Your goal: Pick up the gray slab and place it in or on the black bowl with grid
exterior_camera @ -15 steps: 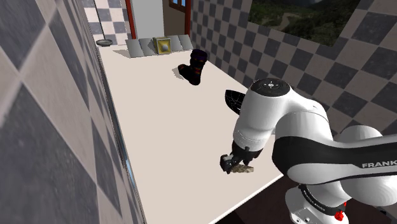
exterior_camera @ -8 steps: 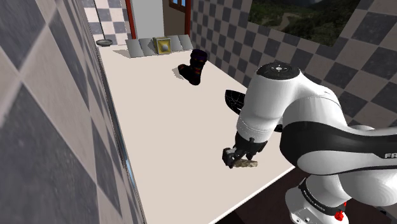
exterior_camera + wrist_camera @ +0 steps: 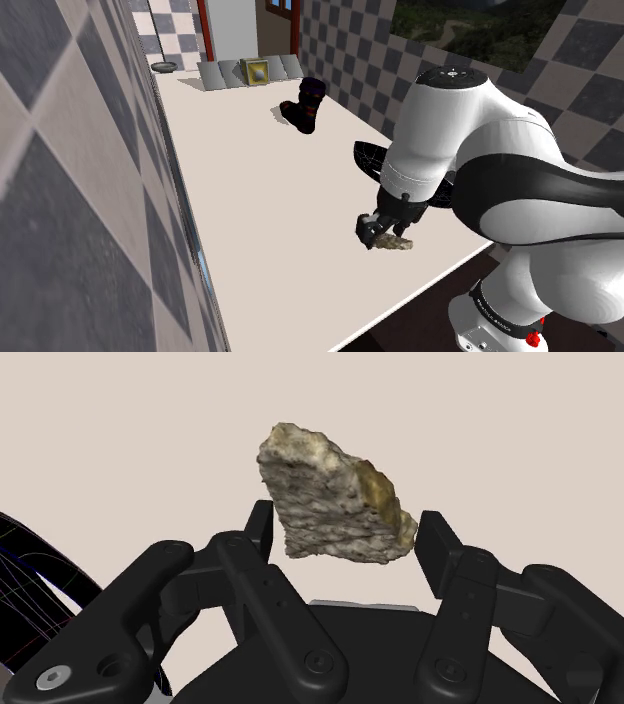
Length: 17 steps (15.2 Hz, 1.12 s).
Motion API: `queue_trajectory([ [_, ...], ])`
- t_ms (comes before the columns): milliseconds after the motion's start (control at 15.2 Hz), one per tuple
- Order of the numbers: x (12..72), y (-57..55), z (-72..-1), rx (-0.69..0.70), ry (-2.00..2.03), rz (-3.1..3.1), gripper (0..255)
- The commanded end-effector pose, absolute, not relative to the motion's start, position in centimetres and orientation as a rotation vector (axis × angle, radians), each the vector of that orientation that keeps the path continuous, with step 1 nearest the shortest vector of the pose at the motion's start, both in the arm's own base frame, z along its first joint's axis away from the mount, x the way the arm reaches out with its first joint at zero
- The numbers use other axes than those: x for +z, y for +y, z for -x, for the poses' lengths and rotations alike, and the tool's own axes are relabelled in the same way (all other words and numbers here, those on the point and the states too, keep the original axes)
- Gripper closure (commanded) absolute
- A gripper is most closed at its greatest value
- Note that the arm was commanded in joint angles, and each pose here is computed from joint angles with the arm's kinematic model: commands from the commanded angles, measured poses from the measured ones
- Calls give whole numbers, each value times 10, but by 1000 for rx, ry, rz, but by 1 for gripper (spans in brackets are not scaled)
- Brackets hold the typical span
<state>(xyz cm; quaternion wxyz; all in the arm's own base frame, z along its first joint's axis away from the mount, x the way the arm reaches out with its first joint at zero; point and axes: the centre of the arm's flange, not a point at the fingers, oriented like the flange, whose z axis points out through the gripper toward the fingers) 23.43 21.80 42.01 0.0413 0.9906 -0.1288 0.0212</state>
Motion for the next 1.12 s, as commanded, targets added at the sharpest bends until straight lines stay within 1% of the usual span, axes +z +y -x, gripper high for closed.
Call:
queue_trajectory([
  [0, 422, 197, -245, 64, -393, -3032, 255],
  [1056, 427, 7, -337, 64, -393, -3032, 255],
])
